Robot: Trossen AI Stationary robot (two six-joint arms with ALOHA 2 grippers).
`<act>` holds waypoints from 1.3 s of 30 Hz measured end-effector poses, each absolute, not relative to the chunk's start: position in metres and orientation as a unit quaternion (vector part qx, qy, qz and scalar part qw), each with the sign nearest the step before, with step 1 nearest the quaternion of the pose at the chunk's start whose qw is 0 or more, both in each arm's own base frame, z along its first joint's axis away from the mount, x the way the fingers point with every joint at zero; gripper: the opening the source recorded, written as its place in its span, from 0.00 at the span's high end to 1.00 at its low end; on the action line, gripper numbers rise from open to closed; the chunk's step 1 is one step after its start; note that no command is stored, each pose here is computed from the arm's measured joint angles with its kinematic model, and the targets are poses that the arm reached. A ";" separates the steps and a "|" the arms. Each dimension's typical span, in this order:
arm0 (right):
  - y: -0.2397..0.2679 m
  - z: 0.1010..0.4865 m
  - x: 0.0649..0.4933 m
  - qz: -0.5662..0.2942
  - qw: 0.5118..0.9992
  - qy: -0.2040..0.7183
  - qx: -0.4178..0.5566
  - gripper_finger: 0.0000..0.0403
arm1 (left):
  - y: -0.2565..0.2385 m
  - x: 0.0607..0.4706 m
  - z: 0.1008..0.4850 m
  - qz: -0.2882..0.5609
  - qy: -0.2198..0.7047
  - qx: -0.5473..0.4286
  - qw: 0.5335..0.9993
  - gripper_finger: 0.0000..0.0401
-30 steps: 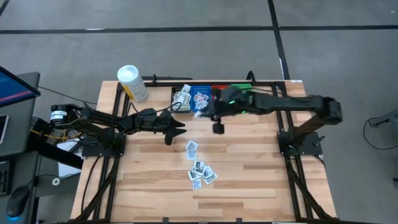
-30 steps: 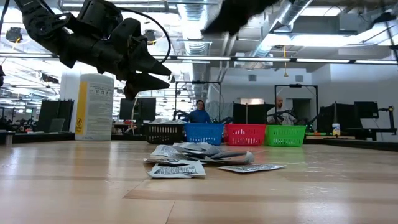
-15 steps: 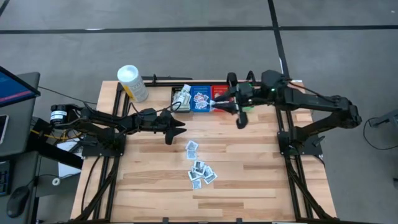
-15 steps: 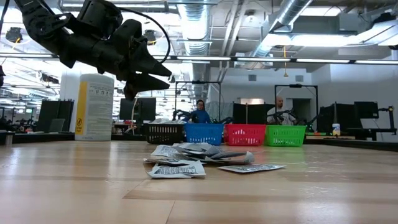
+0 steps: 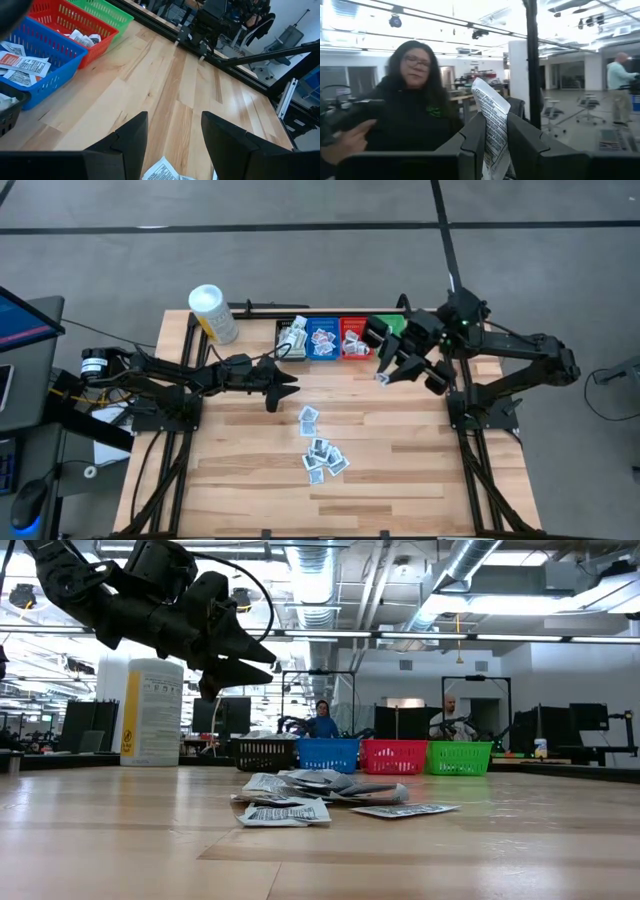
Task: Pick & Place First Aid Supplies
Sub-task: Put the gray towelette pack in the red bin
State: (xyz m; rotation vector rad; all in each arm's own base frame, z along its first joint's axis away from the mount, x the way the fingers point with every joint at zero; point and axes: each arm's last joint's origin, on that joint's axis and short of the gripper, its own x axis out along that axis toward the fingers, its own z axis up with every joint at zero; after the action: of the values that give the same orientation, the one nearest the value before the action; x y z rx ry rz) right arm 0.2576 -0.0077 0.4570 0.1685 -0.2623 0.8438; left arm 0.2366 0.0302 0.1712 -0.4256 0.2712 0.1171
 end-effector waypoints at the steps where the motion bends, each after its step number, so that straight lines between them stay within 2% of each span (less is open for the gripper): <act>1: -0.008 0.457 0.257 0.412 0.899 -0.126 0.081 0.83 | 0.030 0.237 0.171 0.058 0.134 -0.210 0.967 0.54; 10: -0.009 0.456 0.258 0.408 0.901 -0.123 0.081 0.83 | 0.030 0.237 0.171 0.056 0.135 -0.194 0.970 0.54; 15: -0.023 0.450 0.261 0.365 0.923 -0.108 0.063 0.83 | 0.030 0.237 0.171 0.051 0.137 -0.161 0.976 0.54; 19: -0.045 0.432 0.266 0.247 0.966 -0.053 0.052 0.83 | 0.030 0.237 0.171 0.051 0.137 -0.159 0.976 0.54; 23: -0.073 0.403 0.265 0.043 0.995 0.070 0.053 0.83 | 0.030 0.237 0.171 0.051 0.137 -0.159 0.976 0.54; 26: -0.094 0.377 0.259 -0.126 0.974 0.185 0.032 0.83 | 0.030 0.237 0.171 0.051 0.137 -0.159 0.976 0.54; 28: -0.107 0.358 0.258 -0.204 0.947 0.247 0.029 0.83 | 0.030 0.237 0.171 0.051 0.137 -0.159 0.976 0.54; 30: -0.120 0.339 0.261 -0.233 0.929 0.283 0.042 0.83 | 0.030 0.237 0.171 0.051 0.137 -0.160 0.976 0.54; 39: -0.159 0.270 0.291 -0.242 0.883 0.388 0.106 0.83 | 0.031 0.236 0.171 0.062 0.139 -0.159 0.975 0.54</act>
State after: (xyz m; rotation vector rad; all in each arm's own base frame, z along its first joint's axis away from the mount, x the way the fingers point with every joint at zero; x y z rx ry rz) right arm 0.2909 -0.1588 0.2697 0.2210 0.8072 -0.5048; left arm 0.2364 0.0307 0.1706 -0.3213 0.2811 0.1258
